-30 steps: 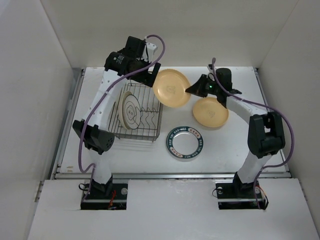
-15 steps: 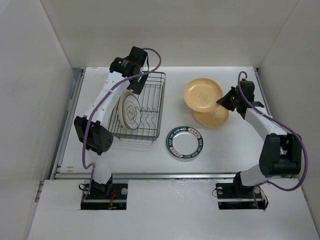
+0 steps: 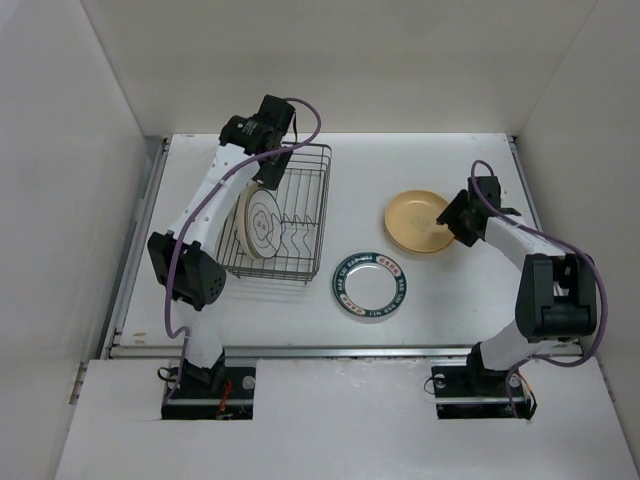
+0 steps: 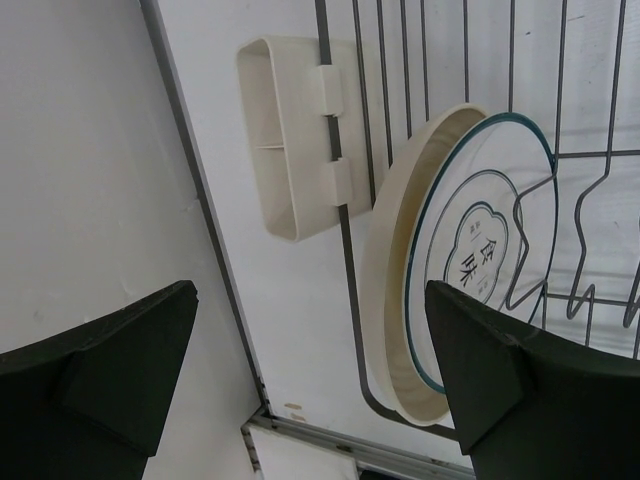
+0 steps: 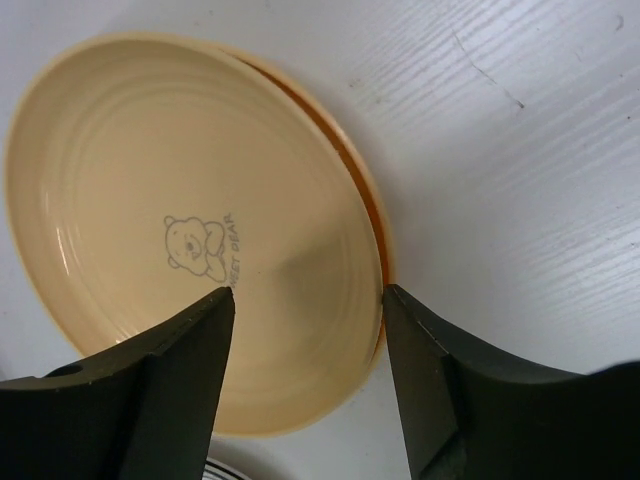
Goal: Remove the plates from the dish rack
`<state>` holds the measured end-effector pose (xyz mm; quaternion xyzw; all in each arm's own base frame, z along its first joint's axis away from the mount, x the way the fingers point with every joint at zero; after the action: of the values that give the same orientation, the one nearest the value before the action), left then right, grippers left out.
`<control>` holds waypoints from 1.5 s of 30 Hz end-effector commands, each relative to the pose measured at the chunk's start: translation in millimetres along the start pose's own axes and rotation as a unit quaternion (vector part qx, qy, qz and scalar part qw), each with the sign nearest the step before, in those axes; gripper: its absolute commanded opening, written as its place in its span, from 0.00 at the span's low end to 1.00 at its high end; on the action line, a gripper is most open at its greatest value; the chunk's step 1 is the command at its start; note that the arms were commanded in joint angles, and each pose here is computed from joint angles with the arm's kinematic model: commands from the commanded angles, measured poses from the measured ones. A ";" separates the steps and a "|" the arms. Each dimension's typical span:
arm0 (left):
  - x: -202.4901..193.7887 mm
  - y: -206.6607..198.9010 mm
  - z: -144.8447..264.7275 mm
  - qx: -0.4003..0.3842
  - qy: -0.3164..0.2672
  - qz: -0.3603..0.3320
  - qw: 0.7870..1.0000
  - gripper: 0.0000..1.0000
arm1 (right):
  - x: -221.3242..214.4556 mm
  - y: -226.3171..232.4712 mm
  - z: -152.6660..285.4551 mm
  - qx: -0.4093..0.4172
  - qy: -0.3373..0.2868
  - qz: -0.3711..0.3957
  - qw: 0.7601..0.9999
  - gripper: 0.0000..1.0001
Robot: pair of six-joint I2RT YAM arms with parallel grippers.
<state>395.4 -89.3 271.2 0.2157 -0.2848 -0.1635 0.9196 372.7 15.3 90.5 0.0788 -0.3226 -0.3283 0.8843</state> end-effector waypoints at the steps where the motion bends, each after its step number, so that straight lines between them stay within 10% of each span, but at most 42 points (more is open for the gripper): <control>1: -3.2 11.7 15.7 0.008 -0.014 0.012 1.000 0.96 | 7.2 -5.6 -0.4 -0.019 -0.010 0.003 1.000 0.67; 9: -11.5 0.1 12.9 -0.024 0.002 0.001 1.000 0.92 | 1.9 -13.3 9.0 -0.024 -0.013 0.007 1.000 0.69; 16: -18.1 -18.2 12.3 -0.033 0.008 -0.024 0.999 0.62 | 7.9 -8.8 22.0 -0.006 -0.028 0.019 0.999 0.67; 27: -29.5 -2.5 -4.2 0.060 0.037 -0.027 0.997 0.42 | 7.0 -11.5 40.5 0.008 -0.046 0.022 0.999 0.67; 45: -46.0 -26.9 -24.0 0.031 0.095 -0.071 0.992 0.27 | 10.0 -10.4 46.3 0.016 -0.058 0.030 0.998 0.67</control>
<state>376.6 -84.6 221.5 0.2838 -0.2060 -0.1917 0.9166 343.5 8.0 118.7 0.0655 -0.3615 -0.3047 0.8787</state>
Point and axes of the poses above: each gripper's point midway between its finger pads, its own z axis back along the fingers, its own y axis along the line the jaws close on, x = y × z, the point moved 2 cm from there along z, back along the fingers, and after that the axes turned 1 degree about z, right-handed, at the moved point
